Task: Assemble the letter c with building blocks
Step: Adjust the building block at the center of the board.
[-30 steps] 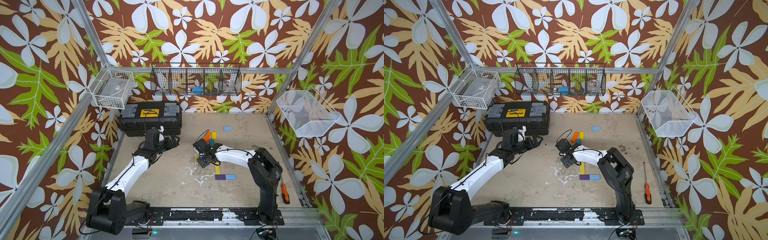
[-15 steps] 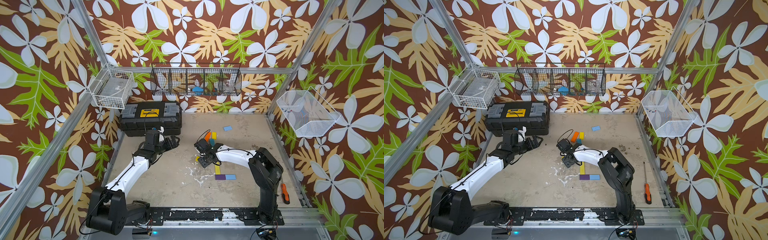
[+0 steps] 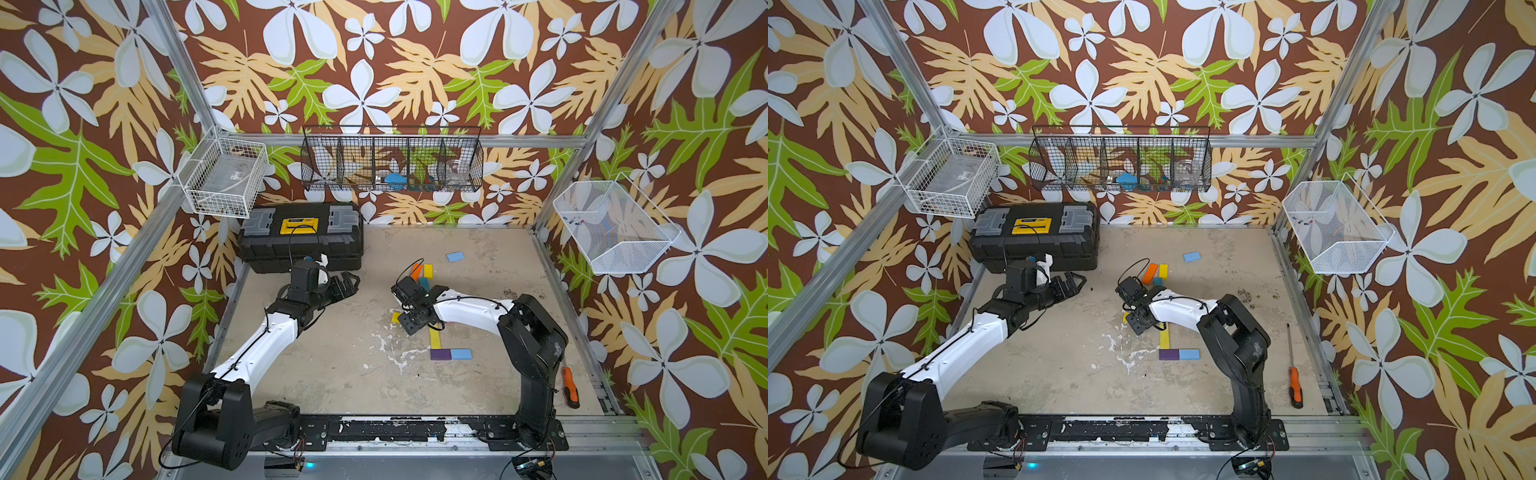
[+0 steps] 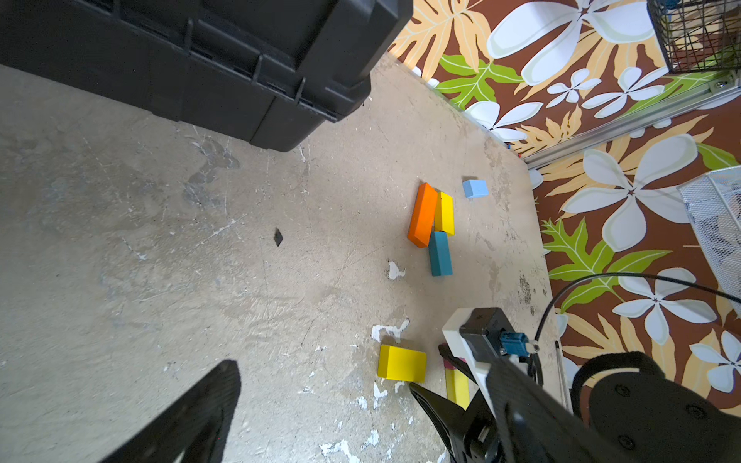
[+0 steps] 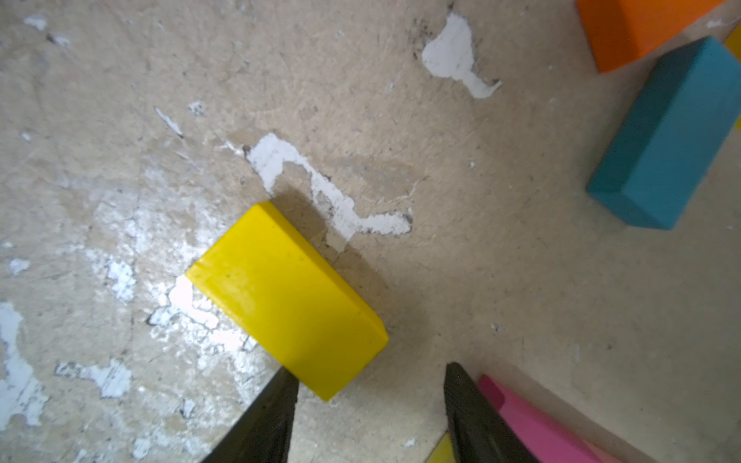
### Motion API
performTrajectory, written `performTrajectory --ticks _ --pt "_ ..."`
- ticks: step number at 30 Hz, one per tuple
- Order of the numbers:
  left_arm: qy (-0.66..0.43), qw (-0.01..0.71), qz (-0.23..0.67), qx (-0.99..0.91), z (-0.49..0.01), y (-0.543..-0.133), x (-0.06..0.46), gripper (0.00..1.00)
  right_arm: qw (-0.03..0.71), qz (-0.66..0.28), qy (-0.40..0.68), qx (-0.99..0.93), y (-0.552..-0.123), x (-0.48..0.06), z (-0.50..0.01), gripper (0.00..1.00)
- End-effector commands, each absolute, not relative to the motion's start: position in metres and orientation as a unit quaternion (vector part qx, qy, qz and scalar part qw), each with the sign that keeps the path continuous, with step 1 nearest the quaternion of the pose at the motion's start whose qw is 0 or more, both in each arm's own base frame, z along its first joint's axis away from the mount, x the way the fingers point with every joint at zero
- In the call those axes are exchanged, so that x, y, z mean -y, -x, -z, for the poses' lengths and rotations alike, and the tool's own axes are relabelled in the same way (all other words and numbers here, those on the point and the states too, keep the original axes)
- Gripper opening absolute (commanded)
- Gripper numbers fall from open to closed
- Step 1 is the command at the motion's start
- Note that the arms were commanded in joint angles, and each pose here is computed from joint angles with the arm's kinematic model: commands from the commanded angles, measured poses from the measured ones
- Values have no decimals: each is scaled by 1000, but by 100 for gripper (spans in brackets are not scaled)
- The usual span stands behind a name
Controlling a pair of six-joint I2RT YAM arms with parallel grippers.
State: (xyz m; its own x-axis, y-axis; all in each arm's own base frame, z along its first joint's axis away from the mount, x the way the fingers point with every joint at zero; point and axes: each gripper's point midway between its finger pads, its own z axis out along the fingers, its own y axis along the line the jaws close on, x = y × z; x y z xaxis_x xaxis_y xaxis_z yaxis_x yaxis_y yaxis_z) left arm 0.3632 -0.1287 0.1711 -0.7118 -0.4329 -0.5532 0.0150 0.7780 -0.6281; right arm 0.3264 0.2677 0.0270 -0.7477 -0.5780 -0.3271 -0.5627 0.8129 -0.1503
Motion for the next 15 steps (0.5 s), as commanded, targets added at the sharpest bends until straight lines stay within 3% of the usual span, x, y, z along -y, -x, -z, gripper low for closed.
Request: performTrajectory --ticks 1,15 --pt "114 369 318 -866 -177 -365 130 100 185 22 300 -936 -328 -265 -30 60" --pt "113 369 321 -865 -177 -365 131 100 187 2 291 -938 -327 -266 -43 60"
